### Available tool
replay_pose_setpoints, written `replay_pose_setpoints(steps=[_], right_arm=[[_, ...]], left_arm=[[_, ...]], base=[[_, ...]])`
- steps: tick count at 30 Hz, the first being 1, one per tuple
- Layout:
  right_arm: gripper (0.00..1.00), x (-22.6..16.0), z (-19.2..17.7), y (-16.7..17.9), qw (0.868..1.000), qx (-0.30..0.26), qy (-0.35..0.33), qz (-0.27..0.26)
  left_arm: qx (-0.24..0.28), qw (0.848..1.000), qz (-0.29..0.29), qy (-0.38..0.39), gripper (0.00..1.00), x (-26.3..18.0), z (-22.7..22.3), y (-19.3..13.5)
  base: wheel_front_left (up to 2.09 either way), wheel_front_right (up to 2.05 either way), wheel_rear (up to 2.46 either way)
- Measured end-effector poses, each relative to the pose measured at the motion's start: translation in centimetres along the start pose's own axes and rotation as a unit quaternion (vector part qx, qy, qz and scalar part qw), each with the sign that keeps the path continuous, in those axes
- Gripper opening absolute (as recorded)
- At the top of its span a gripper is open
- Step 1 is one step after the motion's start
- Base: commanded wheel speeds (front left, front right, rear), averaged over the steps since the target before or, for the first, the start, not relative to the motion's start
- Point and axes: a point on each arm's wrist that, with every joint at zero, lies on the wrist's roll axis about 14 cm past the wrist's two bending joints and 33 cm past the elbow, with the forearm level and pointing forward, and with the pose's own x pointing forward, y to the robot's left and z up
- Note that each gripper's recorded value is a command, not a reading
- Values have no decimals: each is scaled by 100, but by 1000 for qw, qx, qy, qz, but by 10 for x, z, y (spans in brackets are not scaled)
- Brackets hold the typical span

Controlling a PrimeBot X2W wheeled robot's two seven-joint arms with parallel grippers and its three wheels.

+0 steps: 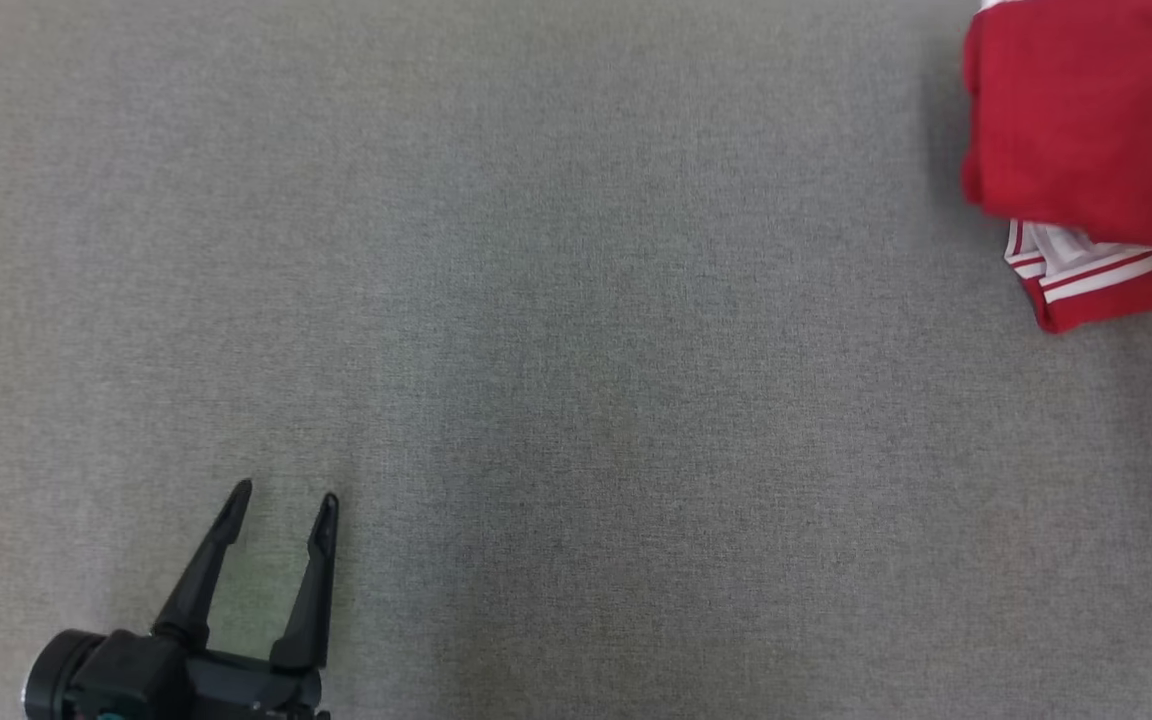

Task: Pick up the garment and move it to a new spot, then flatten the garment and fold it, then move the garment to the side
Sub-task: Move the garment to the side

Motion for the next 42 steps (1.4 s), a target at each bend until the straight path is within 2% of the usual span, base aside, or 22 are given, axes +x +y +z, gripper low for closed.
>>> replay_pose_setpoints(steps=[8,13,14,15,16,21,23,25,28,33,39,42], right_arm=[[0,1,-9,-28,999,-17,23,-23],[0,8,-18,-33,999,-26,39,-28],[9,9,-19,-33,998,-28,40,-29],[41,10,-20,-34,998,-31,43,-30],[100,11,-21,-34,998,-33,44,-31],[100,11,-23,-39,995,-69,62,-40],[100,9,-19,-42,995,-62,58,-46],[100,6,-10,-42,995,-72,41,-48],[100,3,22,-42,996,-66,-20,-51],[100,-8,72,-23,990,-6,-134,-41],[100,-30,100,2,978,40,-203,-24],[100,-45,111,17,969,83,-231,-16]], left_arm=[[6,1000,-5,4,100,9,-6,2],[5,1000,-8,11,100,12,-13,1],[5,1000,-7,12,100,13,-13,1],[5,1000,-7,12,100,13,-14,2],[6,1000,-6,13,100,12,-14,3],[6,1000,0,10,100,11,-11,4],[5,1000,2,7,100,10,-9,4],[2,1000,4,4,100,9,-7,4],[-4,1000,10,-1,100,6,-2,4],[-13,1000,15,-11,100,-2,7,1],[-16,999,25,-25,100,-17,22,0],[-16,999,32,-37,100,-29,34,2]], base=[[0,0,0],[0,0,0],[0,0,0],[0,0,0],[0,0,0],[0,0,0],[0,0,0],[0,0,0],[0,0,0],[0,0,0],[0,0,0],[0,0,0]])
